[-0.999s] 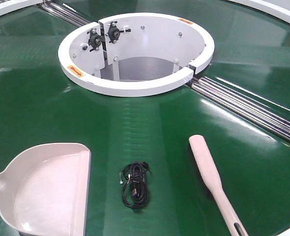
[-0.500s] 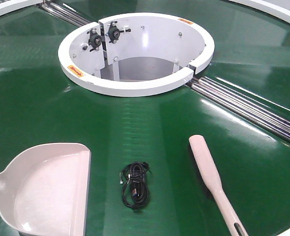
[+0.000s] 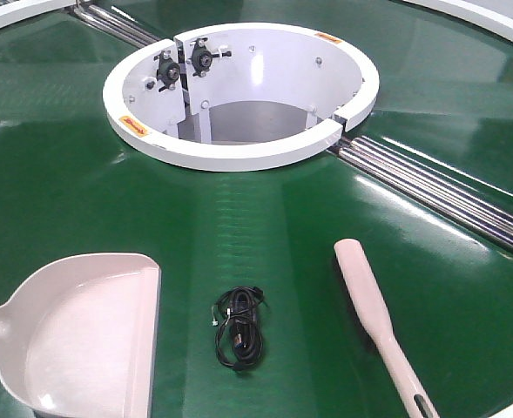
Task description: Clean and inspect green conveyor with broom and dustpan
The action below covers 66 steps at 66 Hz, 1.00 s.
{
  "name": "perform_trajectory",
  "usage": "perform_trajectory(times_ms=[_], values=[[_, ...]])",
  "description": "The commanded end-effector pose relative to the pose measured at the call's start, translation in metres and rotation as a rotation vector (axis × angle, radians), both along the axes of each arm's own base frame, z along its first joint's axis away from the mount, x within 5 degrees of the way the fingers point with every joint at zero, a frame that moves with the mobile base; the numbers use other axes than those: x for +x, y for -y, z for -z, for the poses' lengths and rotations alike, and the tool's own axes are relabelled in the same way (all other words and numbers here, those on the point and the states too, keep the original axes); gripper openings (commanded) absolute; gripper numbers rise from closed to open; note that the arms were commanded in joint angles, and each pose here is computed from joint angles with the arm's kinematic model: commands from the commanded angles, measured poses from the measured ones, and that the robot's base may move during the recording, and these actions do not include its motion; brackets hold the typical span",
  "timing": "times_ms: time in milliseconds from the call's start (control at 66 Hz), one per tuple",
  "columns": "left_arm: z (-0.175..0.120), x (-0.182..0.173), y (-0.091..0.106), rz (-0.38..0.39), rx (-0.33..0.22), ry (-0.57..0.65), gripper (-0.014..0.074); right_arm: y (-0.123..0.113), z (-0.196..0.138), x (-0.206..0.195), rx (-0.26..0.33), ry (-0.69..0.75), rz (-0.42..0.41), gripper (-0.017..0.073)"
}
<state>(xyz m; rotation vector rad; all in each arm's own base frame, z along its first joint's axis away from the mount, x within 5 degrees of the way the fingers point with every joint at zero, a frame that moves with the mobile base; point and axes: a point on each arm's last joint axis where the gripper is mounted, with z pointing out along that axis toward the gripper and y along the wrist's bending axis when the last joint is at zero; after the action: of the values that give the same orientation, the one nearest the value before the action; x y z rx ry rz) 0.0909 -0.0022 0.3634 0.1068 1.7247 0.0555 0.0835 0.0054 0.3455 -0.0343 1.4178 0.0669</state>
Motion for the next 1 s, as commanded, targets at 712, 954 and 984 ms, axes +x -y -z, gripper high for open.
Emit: perform_trajectory(times_ms=[712,954,984], values=[[-0.016,0.0,0.001,0.01,-0.04,0.091,0.0569,-0.097,0.029,0.226,-0.205,-1.319,-0.165,0.058],[-0.015,0.0,0.002,0.017,-0.063,0.079,0.0569,-0.107,0.063,0.256,-0.27,-1.521,-0.156,0.058],[-0.015,0.0,0.002,0.017,-0.063,0.074,0.0569,-0.107,0.066,0.258,-0.271,-1.529,-0.156,0.058]])
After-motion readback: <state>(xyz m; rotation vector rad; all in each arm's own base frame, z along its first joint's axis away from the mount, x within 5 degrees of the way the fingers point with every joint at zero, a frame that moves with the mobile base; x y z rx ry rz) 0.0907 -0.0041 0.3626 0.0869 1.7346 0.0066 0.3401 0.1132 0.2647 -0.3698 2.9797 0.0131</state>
